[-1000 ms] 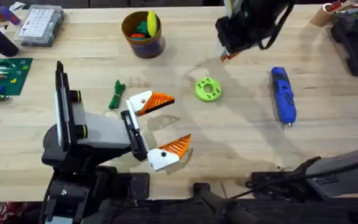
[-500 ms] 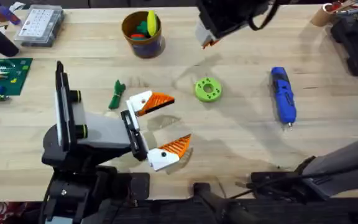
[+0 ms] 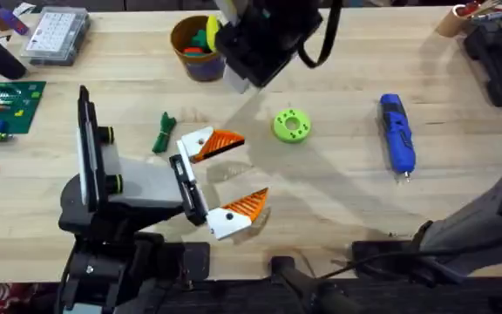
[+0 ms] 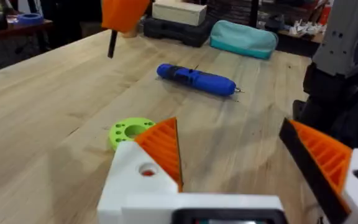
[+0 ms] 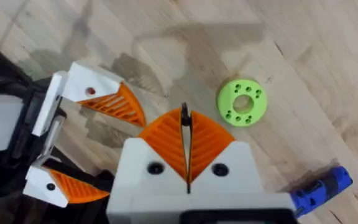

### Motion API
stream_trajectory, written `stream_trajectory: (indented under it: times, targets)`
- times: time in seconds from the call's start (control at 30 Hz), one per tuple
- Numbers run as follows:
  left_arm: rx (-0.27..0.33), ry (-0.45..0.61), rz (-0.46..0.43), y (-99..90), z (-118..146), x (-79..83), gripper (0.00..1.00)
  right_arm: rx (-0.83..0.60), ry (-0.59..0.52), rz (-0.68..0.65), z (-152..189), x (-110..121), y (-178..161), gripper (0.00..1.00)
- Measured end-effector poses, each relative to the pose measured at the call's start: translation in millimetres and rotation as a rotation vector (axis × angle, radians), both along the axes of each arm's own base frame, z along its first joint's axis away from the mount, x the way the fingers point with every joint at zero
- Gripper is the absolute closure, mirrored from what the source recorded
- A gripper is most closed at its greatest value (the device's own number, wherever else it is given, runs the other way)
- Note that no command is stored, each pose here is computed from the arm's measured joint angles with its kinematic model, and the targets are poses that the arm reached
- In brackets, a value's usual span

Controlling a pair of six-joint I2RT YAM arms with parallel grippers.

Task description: Pick up the gripper from the table and insert it into the empty holder that is missing its gripper. Then pick up a screw, insert it into the mounting hole, and use the screwdriver to tighten it. Finally, clean up the table by picking up the vegetable and placing it into the bucket.

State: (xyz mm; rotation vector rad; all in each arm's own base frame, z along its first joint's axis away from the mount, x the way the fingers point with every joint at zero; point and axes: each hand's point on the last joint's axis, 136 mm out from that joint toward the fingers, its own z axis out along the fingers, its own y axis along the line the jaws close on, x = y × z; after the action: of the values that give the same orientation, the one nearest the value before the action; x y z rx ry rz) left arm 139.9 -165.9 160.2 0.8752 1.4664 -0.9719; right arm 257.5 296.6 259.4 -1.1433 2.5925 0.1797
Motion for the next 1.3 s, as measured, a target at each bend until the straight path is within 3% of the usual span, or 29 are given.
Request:
stream_trajectory:
  times: [0.63,1.3]
  targets:
    - [0.000,0.000,0.000,0.0,0,0.0,0.011,-0.049,0.067,0.161,-5,-57,19,0.991]
    - [0.000,0.000,0.000,0.0,0,0.0,0.011,-0.016,0.059,0.180,-3,-56,28,0.991]
